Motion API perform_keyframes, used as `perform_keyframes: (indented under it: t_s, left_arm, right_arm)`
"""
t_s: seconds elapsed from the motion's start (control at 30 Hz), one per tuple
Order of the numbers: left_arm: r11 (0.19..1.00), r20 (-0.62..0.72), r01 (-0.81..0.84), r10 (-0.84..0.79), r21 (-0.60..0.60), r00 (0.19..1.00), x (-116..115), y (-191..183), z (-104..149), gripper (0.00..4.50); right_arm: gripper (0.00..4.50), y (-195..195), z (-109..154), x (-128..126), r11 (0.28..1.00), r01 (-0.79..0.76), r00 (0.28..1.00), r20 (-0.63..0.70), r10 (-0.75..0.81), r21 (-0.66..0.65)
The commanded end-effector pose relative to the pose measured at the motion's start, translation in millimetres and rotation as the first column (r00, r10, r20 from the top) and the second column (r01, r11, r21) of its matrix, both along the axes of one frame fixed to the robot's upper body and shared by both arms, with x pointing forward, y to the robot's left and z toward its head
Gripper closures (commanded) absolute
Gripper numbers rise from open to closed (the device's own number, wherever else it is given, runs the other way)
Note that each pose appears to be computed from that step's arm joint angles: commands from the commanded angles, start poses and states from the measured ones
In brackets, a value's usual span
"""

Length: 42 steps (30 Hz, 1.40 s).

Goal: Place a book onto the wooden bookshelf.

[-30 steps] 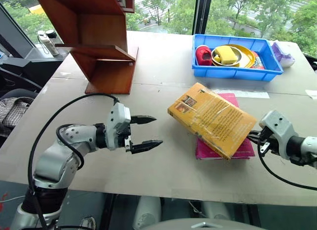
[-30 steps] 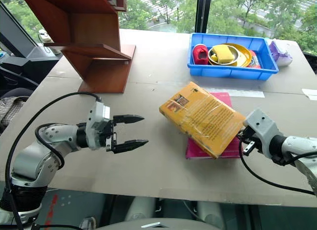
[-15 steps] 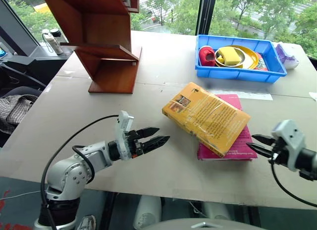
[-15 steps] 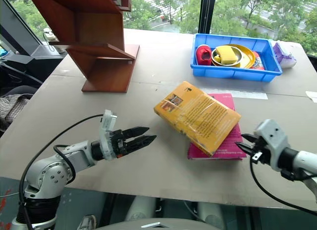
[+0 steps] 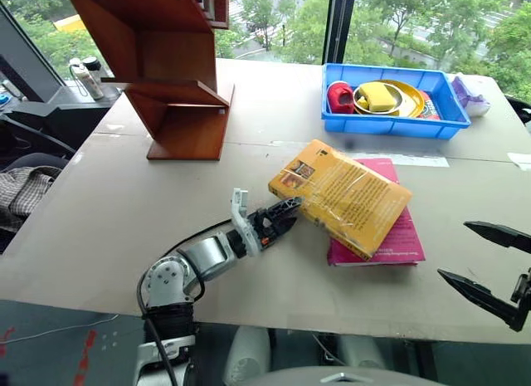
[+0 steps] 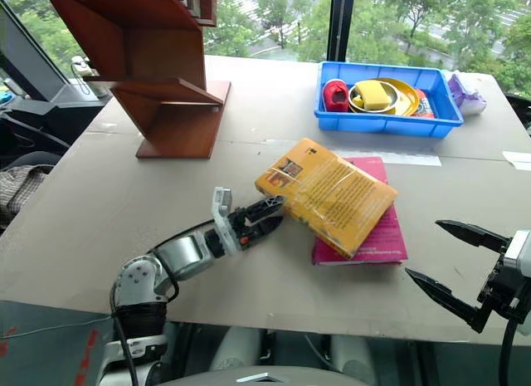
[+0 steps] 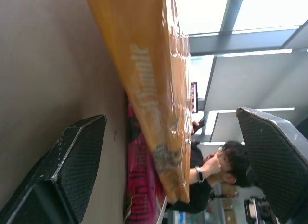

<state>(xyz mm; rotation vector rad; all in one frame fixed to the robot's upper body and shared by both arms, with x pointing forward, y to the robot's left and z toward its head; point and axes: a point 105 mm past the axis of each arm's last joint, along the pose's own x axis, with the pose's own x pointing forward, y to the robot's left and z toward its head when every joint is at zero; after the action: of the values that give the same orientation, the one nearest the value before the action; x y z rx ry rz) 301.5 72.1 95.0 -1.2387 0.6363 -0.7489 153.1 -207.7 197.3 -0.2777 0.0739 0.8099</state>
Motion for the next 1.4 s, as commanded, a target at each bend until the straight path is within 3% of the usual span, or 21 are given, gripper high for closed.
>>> perform_keyframes:
  t_s: [0.03, 0.17, 0.37, 0.5, 0.57, 0.63, 0.73, 0.87, 0.93, 1.0, 1.03, 1.1, 1.2, 1.33, 1.4]
  left_arm:
    - [1.0, -0.062, -0.01, 0.008, -0.023, 0.998, 7, -6, -10, 0.0]
    - [1.0, -0.068, 0.016, -0.017, -0.019, 0.998, 13, -20, -13, 0.0]
    - [0.999, -0.026, 0.019, -0.02, -0.038, 0.999, 18, -24, -6, 2.88]
    - [0.999, 0.054, 0.004, -0.001, -0.049, 0.999, 20, -16, 11, 4.28]
    - [0.999, 0.146, -0.029, 0.035, -0.041, 0.989, 24, -5, 30, 4.33]
    - [0.999, 0.306, -0.031, 0.016, 0.043, 0.952, 23, 4, 53, 4.33]
    - [0.979, 0.565, -0.049, -0.073, 0.197, 0.822, 18, 14, 97, 4.33]
    - [0.874, 0.826, -0.232, -0.273, 0.427, 0.493, 21, 25, 156, 4.34]
    - [0.802, 0.882, -0.377, -0.374, 0.463, 0.288, 23, 30, 191, 4.34]
    - [0.711, 0.859, -0.565, -0.512, 0.419, -0.007, 16, 28, 239, 4.34]
    - [0.664, 0.804, -0.638, -0.583, 0.391, -0.114, 11, 26, 254, 4.34]
    - [0.59, 0.69, -0.733, -0.686, 0.34, -0.231, 8, 24, 272, 4.34]
    - [0.462, 0.497, -0.831, -0.824, 0.31, -0.273, 5, 24, 287, 4.34]
    - [0.276, 0.349, -0.888, -0.926, 0.366, -0.144, 8, 42, 294, 4.34]
    - [0.138, 0.261, -0.919, -0.965, 0.369, -0.04, 13, 62, 299, 4.34]
  right_arm:
    - [0.07, 5, 10, -5, 1.0, 0.005, 0.999, 0.041, -0.005, 0.004]
    - [0.07, 7, 10, -9, 1.0, 0.019, 0.999, 0.038, -0.019, 0.006]
    - [0.0, 14, 14, -7, 1.0, 0.015, 0.998, 0.054, -0.017, 0.026]
    - [0.0, 21, 14, -1, 0.999, -0.016, 0.998, 0.067, 0.013, 0.044]
    - [0.0, 27, 16, 5, 0.997, -0.049, 0.995, 0.086, 0.044, 0.059]
    - [0.0, 31, 21, 13, 0.993, -0.076, 0.991, 0.112, 0.066, 0.089]
    - [0.0, 39, 27, 26, 0.984, -0.127, 0.983, 0.15, 0.109, 0.121]
    - [0.0, 48, 37, 42, 0.965, -0.208, 0.964, 0.203, 0.174, 0.16]
    - [0.0, 52, 44, 49, 0.955, -0.243, 0.951, 0.235, 0.201, 0.168]
    - [0.0, 53, 57, 59, 0.944, -0.276, 0.934, 0.28, 0.22, 0.182]
    - [0.0, 54, 61, 62, 0.939, -0.289, 0.928, 0.296, 0.228, 0.184]
    - [0.0, 55, 66, 68, 0.934, -0.306, 0.919, 0.313, 0.239, 0.184]
    - [0.0, 54, 68, 76, 0.931, -0.326, 0.908, 0.331, 0.258, 0.168]
    - [0.0, 54, 73, 86, 0.929, -0.335, 0.894, 0.364, 0.262, 0.154]
    - [0.0, 55, 75, 91, 0.928, -0.342, 0.886, 0.379, 0.266, 0.149]
